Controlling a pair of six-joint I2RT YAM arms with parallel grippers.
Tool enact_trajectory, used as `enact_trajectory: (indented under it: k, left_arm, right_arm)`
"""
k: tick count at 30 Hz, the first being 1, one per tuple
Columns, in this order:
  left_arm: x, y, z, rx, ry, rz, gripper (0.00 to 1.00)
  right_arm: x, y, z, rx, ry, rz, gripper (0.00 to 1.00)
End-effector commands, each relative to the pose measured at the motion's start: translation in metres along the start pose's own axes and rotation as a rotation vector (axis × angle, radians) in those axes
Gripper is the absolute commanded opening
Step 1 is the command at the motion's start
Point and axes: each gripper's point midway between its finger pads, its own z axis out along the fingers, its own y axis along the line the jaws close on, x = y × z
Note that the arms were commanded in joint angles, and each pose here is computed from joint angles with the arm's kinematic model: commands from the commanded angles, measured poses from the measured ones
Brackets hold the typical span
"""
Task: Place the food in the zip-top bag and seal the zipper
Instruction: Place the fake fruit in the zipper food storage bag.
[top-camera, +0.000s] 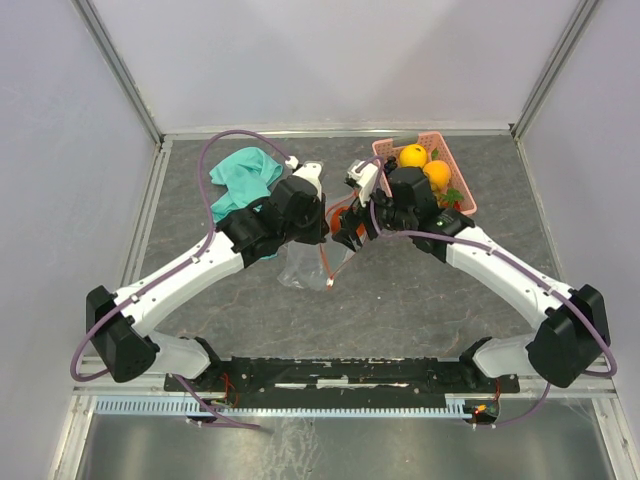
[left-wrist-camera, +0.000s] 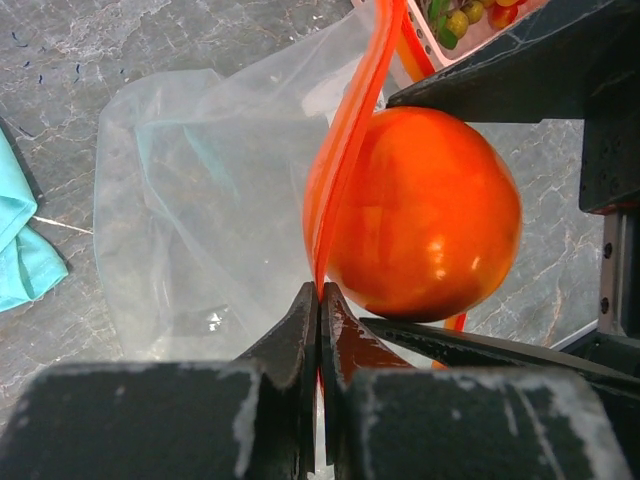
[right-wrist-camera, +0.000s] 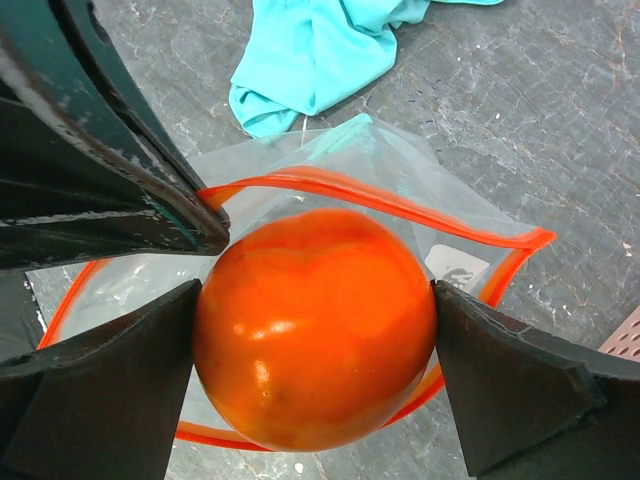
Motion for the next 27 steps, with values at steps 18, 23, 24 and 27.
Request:
enact_trajectory:
  k: [18,23,24,27]
  left_arm:
    - [-0.026,-0.026,-0.024,0.150,-0.090,-0.110,0.03]
    - [-0.021,-0.030,-0.020,0.166,-0.068,-0.125,0.03]
    - [-0.020,-0.031,-0.019,0.172,-0.065,-0.129,0.03]
    - [-0.017,-0.034,-0.016,0.188,-0.053,-0.139,0.03]
  right_arm:
    - [-0.001,0.017,-0.004,-0.010,-0.073,0.012,0.99]
    - [-0.004,0.021,-0.004,-0.025,-0.100,-0.015,0.99]
    - [-0.002,0.022,-0.002,-0.030,-0.085,-0.010,0.99]
    - [-0.003,0.021,0.004,-0.033,-0.065,0.013,0.99]
